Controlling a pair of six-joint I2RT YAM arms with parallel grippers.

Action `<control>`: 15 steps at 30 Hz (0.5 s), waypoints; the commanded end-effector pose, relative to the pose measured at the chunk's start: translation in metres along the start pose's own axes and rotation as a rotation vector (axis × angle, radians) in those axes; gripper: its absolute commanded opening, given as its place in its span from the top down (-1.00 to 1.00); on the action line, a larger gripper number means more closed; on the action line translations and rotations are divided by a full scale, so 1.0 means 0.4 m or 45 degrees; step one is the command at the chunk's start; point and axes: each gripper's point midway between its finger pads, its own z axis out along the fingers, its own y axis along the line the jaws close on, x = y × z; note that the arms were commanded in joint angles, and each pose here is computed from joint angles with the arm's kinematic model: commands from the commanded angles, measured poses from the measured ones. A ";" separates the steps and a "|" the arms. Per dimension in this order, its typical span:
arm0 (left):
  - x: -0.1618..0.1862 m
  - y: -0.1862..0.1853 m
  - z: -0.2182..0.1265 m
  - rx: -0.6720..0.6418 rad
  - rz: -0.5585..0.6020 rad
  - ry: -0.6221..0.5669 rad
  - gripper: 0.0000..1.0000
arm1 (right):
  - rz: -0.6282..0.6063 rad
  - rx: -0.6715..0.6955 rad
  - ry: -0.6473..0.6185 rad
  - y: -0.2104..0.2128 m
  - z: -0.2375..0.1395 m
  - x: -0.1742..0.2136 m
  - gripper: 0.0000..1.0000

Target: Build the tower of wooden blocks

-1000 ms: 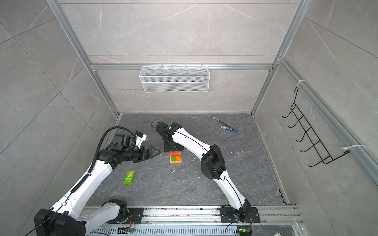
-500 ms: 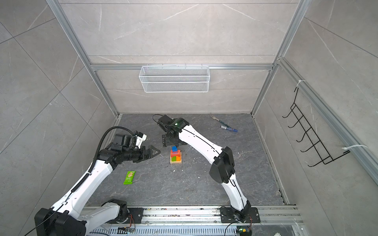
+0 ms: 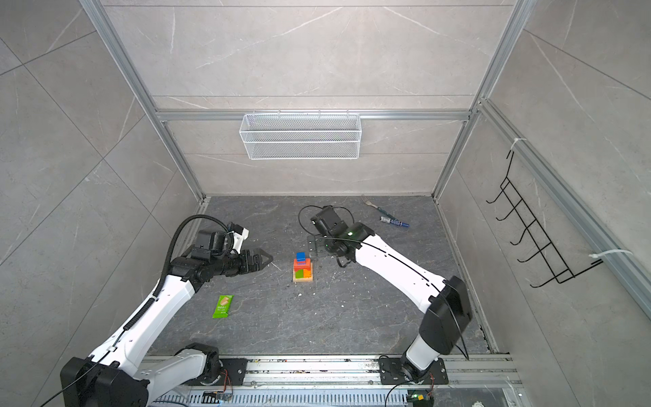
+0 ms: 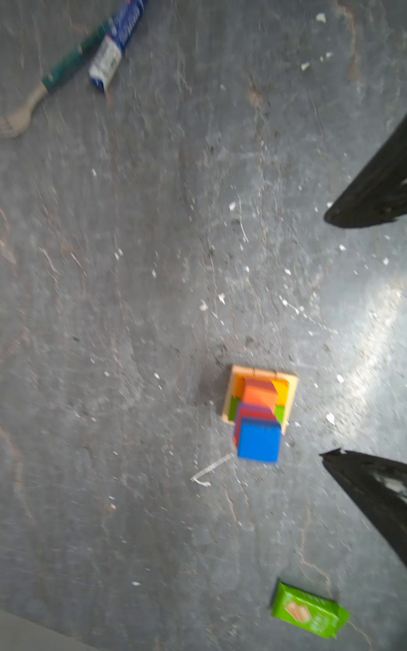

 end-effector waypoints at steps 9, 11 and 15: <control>-0.134 0.109 -0.037 -0.351 0.330 -0.433 -0.99 | -0.103 0.277 -0.356 -0.246 -0.017 0.022 -1.00; -0.136 0.146 -0.024 -0.433 0.374 -0.434 -0.99 | -0.107 0.353 -0.401 -0.284 -0.016 0.039 -1.00; -0.134 0.223 0.000 -0.475 0.411 -0.454 -0.99 | -0.083 0.461 -0.518 -0.346 -0.029 0.063 -1.00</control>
